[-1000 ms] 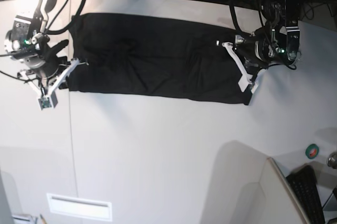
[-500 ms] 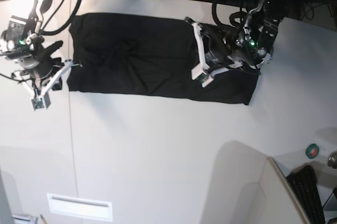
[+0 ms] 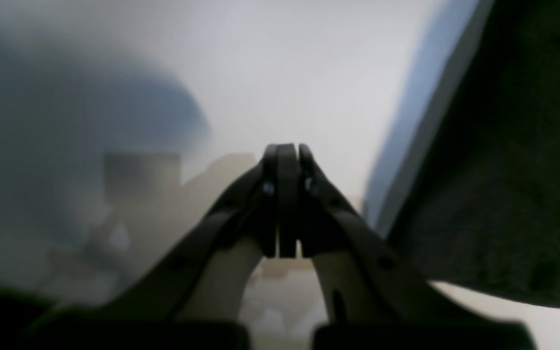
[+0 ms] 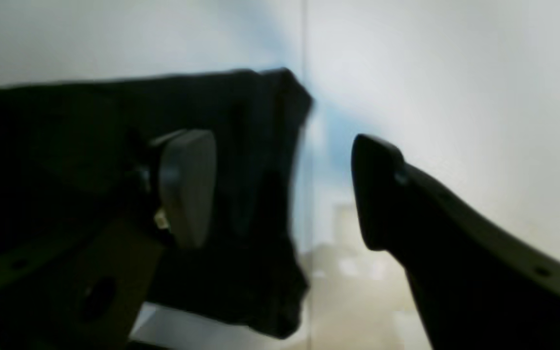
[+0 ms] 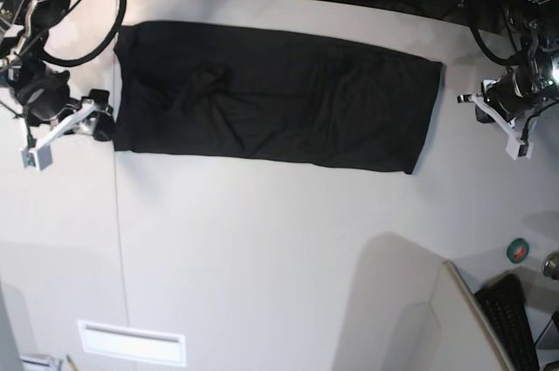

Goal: Layout the t-shirt on the table in an organized manner, then fold the t-shirt properly
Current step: 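Grasp both short ends of the black strip with both grippers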

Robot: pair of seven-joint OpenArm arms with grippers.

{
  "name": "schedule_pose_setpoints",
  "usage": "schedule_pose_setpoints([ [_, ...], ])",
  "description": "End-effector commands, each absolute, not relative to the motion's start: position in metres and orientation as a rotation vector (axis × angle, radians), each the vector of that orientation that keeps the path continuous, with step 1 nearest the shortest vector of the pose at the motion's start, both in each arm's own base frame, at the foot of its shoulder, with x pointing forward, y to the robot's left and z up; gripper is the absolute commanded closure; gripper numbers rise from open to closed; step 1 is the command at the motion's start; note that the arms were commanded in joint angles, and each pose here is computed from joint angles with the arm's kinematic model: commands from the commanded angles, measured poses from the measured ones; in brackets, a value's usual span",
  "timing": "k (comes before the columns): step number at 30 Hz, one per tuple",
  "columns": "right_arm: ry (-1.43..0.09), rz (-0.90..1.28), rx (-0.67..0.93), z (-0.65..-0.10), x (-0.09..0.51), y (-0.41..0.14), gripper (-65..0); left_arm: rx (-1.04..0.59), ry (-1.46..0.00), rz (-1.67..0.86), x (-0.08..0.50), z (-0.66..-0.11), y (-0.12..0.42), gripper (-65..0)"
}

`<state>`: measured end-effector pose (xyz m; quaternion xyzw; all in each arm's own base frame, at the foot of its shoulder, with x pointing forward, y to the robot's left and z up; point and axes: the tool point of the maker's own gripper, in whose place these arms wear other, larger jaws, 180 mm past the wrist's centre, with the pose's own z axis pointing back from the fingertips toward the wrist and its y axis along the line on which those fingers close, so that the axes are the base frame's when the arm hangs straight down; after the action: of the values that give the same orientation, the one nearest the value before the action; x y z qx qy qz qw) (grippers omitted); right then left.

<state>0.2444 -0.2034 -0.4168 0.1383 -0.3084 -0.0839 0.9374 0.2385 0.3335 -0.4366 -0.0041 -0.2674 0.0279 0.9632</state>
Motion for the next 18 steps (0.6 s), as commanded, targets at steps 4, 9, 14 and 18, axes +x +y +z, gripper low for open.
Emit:
schedule_pose_setpoints([
  [4, -0.554, -0.248, 0.383, -0.446, 0.232, -0.213, -40.5, -0.009, -0.591, 0.091, 0.243, -0.441, 0.343, 0.0],
  [9, -0.537, -0.277, 0.533, -0.459, 0.223, -0.215, -40.5, -0.05, -0.652, 0.14, 0.246, -0.453, 0.33, 0.0],
  [14, -0.477, -0.202, 0.612, -0.475, 0.212, -0.201, -40.5, -0.042, -0.621, 0.071, 0.255, -0.473, 0.307, 0.0],
  [18, -0.414, -0.199, 0.63, -0.483, 0.207, -0.195, -40.5, -0.007, -0.612, 0.028, 0.258, -0.485, 0.293, 0.0],
])
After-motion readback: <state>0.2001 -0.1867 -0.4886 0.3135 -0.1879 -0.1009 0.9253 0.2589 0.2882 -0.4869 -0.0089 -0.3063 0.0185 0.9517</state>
